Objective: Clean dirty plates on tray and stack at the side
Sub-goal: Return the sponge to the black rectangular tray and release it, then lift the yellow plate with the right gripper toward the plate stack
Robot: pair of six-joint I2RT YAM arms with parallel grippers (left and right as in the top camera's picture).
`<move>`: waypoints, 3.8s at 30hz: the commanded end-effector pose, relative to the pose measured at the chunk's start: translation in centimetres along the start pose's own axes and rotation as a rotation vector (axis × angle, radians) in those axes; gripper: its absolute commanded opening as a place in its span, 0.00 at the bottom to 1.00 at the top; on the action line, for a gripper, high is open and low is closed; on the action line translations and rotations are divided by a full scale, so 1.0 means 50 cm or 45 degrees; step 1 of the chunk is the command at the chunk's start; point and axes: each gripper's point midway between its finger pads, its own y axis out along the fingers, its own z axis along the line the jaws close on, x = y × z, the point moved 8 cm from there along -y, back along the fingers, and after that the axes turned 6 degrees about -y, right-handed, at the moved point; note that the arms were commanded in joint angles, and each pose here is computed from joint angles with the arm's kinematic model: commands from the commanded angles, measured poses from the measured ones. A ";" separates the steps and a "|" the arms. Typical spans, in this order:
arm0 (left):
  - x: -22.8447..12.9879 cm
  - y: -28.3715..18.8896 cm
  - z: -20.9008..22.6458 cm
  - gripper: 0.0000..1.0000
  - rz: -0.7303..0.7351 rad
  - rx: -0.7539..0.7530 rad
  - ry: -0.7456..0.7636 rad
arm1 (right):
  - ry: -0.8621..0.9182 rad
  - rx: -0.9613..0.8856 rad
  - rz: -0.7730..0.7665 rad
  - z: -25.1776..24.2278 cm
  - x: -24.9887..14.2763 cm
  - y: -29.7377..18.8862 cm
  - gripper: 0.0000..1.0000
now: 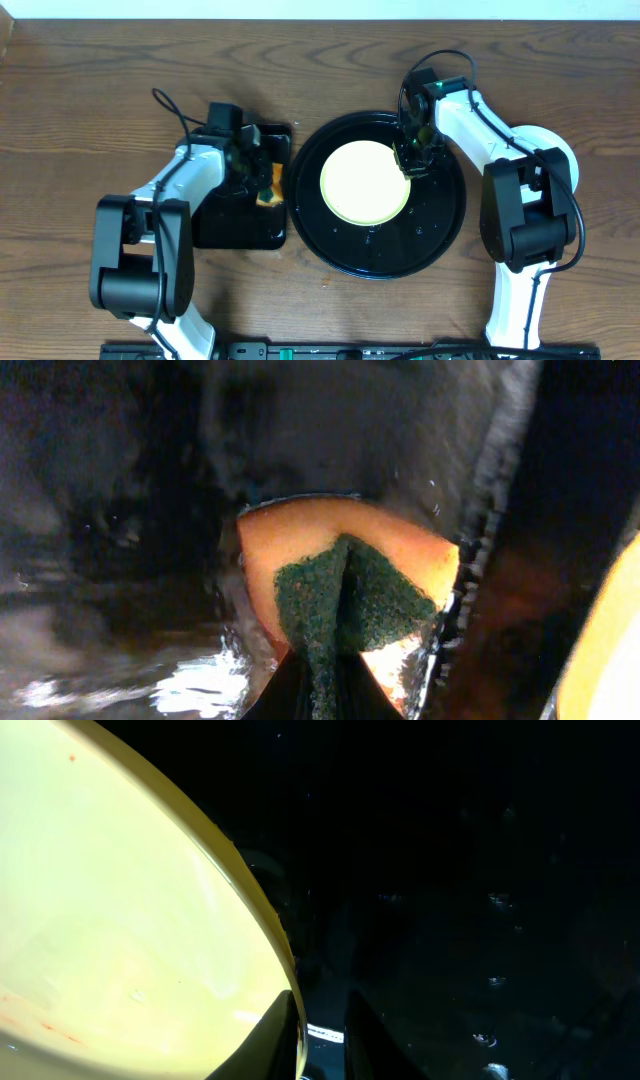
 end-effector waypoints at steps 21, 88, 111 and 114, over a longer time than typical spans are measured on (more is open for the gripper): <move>-0.016 0.007 -0.041 0.14 0.016 0.033 0.276 | -0.006 -0.029 0.044 0.002 -0.007 0.016 0.14; -0.040 -0.202 -0.032 0.74 -0.282 0.345 0.122 | 0.011 0.645 -0.228 -0.028 0.021 -0.027 0.01; -0.038 -0.202 -0.033 0.75 -0.290 0.342 0.123 | 0.106 -0.489 -0.710 -0.130 -0.057 -0.326 0.01; -0.037 -0.202 -0.033 0.75 -0.292 0.341 0.123 | 0.103 -0.574 -0.755 -0.118 -0.067 -0.352 0.01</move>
